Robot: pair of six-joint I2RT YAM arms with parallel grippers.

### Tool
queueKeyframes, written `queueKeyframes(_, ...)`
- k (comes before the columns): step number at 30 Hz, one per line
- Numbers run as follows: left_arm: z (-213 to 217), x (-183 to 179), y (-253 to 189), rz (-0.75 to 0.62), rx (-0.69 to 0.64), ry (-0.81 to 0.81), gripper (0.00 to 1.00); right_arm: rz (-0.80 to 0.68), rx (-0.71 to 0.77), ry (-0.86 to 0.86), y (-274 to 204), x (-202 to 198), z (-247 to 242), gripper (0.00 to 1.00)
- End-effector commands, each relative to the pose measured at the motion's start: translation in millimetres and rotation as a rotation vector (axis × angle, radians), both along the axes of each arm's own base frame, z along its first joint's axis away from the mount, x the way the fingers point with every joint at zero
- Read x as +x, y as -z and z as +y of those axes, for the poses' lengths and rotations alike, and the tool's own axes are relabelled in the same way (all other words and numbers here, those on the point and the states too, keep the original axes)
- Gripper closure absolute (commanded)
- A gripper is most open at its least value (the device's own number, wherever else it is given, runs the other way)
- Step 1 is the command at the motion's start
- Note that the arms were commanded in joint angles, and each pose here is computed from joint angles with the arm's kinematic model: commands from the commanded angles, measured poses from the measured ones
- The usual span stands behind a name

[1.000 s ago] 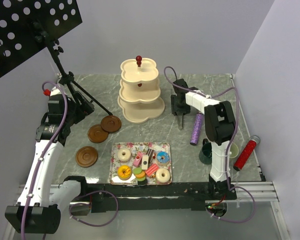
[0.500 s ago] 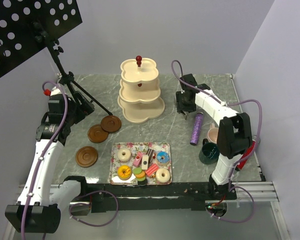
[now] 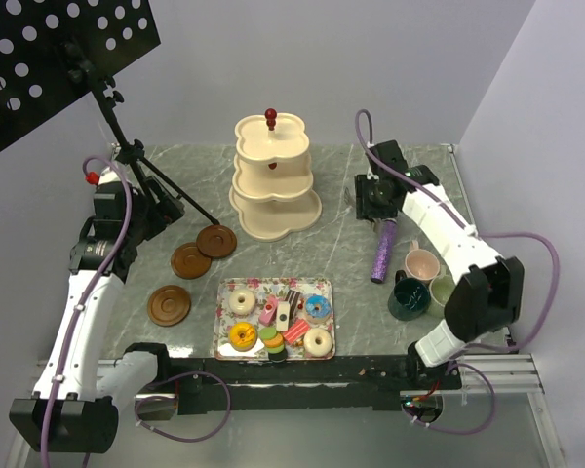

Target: Serve the afternoon tea

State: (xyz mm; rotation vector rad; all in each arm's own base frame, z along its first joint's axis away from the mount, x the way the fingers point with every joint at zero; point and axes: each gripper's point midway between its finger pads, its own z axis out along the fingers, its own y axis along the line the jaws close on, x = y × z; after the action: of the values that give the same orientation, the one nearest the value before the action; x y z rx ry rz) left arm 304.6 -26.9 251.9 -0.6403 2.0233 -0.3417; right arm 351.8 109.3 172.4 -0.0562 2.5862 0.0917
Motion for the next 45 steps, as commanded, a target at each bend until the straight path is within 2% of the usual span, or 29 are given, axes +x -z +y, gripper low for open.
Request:
queueKeyframes(1, -1, -4, -23, -0.063, 0.019, 0.034, 0.00, -0.029, 0.013, -0.021, -25, -34, -4, 0.46)
queueKeyframes(8, -10, -5, -26, -0.077, -0.003, 0.077, 0.00, -0.046, 0.054, -0.085, -44, -100, 5, 0.47)
queueKeyframes(17, -15, -18, -46, -0.113, 0.002, 0.093, 0.00, 0.037, 0.151, -0.192, -59, -197, 35, 0.48)
queueKeyframes(23, -24, -24, -53, -0.109, -0.046, 0.118, 0.03, 0.127, 0.176, -0.235, -68, -237, 51, 0.49)
queueKeyframes(27, -22, -25, -46, -0.114, -0.007, 0.112, 0.04, 0.180, 0.149, -0.314, -66, -259, 69, 0.50)
queueKeyframes(30, -13, -38, -65, -0.116, 0.018, 0.075, 0.04, 0.182, 0.137, -0.392, -69, -278, 80, 0.50)
queueKeyframes(34, 3, -59, -74, -0.133, 0.074, 0.024, 0.04, 0.177, 0.129, -0.394, -66, -286, 79, 0.51)
queueKeyframes(38, 5, -78, -77, -0.085, 0.103, 0.043, 0.06, 0.155, 0.208, -0.388, -58, -292, 76, 0.52)
queueKeyframes(45, -6, -81, -89, -0.051, 0.091, 0.110, 0.11, 0.115, 0.183, -0.473, -71, -285, 85, 0.50)
